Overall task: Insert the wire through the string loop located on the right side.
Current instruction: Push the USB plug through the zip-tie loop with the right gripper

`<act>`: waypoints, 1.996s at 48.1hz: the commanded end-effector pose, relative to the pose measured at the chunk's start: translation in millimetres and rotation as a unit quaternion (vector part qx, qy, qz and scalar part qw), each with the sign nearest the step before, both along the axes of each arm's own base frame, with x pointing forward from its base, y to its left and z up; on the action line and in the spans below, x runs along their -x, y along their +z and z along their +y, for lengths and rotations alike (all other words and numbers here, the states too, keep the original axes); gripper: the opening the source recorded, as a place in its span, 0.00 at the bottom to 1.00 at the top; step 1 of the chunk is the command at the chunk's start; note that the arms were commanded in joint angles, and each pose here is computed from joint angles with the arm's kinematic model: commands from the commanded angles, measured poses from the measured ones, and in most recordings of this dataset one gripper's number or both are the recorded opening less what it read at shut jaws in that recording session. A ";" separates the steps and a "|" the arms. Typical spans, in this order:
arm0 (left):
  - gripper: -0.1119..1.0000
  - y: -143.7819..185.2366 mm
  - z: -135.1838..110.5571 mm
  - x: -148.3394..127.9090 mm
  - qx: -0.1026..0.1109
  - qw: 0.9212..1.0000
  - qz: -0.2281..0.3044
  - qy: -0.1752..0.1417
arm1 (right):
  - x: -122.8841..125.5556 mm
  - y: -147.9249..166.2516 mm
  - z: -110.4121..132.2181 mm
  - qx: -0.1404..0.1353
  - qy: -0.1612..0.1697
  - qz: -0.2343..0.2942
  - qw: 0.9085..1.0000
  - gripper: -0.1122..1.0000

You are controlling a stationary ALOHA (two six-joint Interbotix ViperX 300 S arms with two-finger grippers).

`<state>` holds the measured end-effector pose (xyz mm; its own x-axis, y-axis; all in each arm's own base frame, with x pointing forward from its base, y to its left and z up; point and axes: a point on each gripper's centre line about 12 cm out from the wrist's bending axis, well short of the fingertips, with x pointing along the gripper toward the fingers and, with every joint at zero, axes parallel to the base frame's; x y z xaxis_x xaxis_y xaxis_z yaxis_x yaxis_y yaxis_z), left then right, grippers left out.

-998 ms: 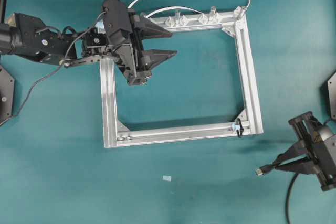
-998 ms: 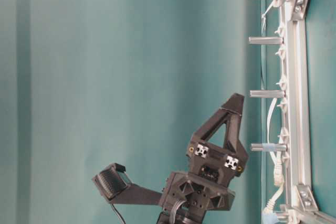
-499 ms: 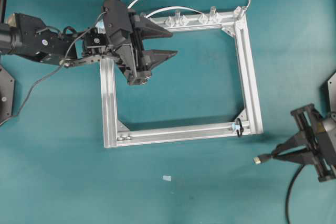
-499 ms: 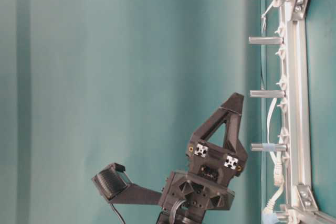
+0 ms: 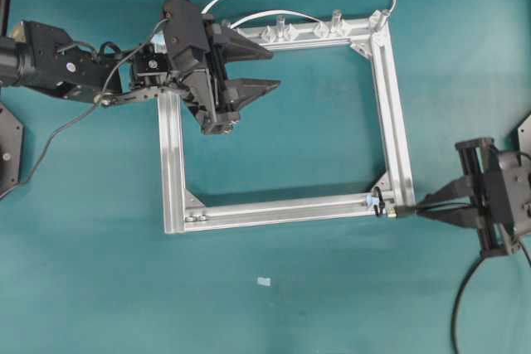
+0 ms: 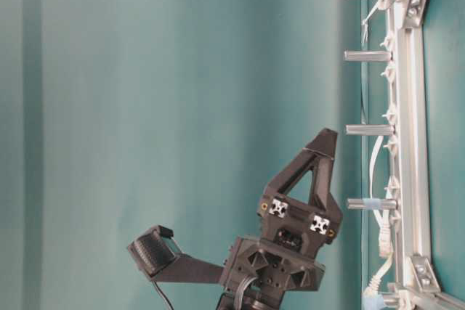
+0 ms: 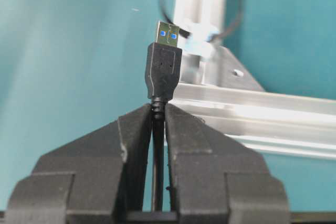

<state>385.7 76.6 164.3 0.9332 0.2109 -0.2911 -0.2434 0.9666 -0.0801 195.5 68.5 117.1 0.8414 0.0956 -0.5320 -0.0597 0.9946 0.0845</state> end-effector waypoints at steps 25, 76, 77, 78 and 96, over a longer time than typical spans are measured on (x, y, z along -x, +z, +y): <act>0.64 18.8 -0.6 -3.8 -0.003 1.000 -0.027 -0.001 | -3.8 4.6 -5.8 -0.002 -0.016 -0.011 1.000 0.20; 0.64 20.4 0.1 -4.8 -0.004 1.000 -0.029 -0.001 | -2.7 6.7 -6.6 -0.005 -0.016 -0.016 1.000 0.20; 0.64 20.4 0.2 -4.8 -0.004 1.000 -0.029 -0.001 | -2.2 6.3 -6.5 -0.005 -0.015 -0.015 1.000 0.20; 0.64 20.4 0.2 -4.8 -0.004 1.000 -0.029 -0.001 | -2.2 6.0 -6.6 -0.005 -0.016 -0.014 1.000 0.20; 0.64 20.9 0.2 -5.2 -0.004 1.000 -0.030 -0.001 | -2.6 6.6 -6.5 -0.005 -0.015 -0.015 1.000 0.20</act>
<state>387.2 76.9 166.0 0.9345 0.2110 -0.2867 -0.2430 0.9667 -0.0805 195.3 61.2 119.9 0.8516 0.0741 -0.5189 -0.0312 0.9954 0.0909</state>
